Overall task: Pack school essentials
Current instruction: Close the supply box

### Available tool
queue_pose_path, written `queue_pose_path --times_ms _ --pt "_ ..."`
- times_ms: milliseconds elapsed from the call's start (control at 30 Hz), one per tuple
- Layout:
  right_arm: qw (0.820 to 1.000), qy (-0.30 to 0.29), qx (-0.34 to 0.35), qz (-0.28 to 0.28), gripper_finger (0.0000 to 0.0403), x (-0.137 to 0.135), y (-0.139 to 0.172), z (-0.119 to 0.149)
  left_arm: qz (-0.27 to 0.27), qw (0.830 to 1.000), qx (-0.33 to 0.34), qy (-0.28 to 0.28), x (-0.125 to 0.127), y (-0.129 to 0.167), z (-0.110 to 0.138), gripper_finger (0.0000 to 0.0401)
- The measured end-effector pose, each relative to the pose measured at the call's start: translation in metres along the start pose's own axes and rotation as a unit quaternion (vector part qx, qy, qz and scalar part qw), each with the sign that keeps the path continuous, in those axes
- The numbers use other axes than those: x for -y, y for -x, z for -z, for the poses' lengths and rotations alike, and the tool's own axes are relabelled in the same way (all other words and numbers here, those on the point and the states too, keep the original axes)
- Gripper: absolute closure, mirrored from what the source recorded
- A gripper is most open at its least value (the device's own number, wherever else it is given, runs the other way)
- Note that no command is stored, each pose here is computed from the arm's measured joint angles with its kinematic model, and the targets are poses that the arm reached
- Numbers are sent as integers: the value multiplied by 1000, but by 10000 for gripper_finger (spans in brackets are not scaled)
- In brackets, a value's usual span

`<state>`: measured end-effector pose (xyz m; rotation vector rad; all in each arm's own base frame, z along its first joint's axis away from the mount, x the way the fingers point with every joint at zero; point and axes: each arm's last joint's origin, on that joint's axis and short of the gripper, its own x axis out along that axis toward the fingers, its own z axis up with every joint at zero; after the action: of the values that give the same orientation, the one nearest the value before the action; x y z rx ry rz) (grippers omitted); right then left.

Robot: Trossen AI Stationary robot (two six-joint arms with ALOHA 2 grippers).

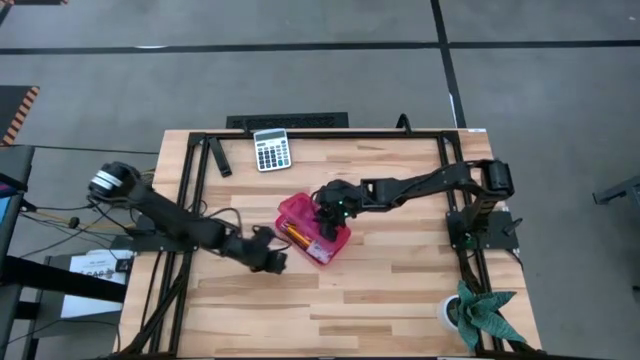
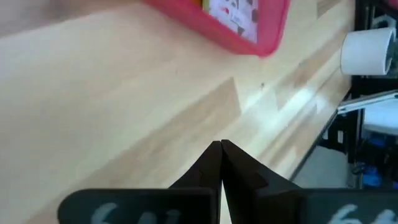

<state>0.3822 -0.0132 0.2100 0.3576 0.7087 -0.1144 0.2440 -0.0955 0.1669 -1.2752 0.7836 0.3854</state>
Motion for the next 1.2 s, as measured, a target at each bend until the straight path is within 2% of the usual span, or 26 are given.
queue_pose_path --times_ms 133,233,433,600,733,833,933,1033,1200 --pt "1000 8 -11 -9 301 -6 -18 10 -35 999 34 22 -6 27 10 401" --pt "999 15 -36 -9 301 -10 -33 24 -41 996 69 33 -9 39 12 401" --pt "996 25 -82 16 301 -9 -62 49 -28 993 113 27 -7 39 10 401" --pt "994 24 -101 18 301 -9 -66 55 -51 986 160 -7 -10 37 0 401" --pt "995 25 -99 22 301 -12 -47 47 -98 971 215 -36 -18 39 -14 401" --pt "996 27 -82 34 301 -16 -25 37 -120 956 260 -59 -19 42 -26 401" --pt "997 28 -50 42 301 -20 -5 24 -137 947 278 -84 -19 41 -42 401" --pt "998 16 -47 43 301 -27 14 19 -141 943 285 -96 -18 36 -59 401" --pt "993 3 -110 35 301 -56 27 41 -146 949 255 -111 -21 15 -85 401"
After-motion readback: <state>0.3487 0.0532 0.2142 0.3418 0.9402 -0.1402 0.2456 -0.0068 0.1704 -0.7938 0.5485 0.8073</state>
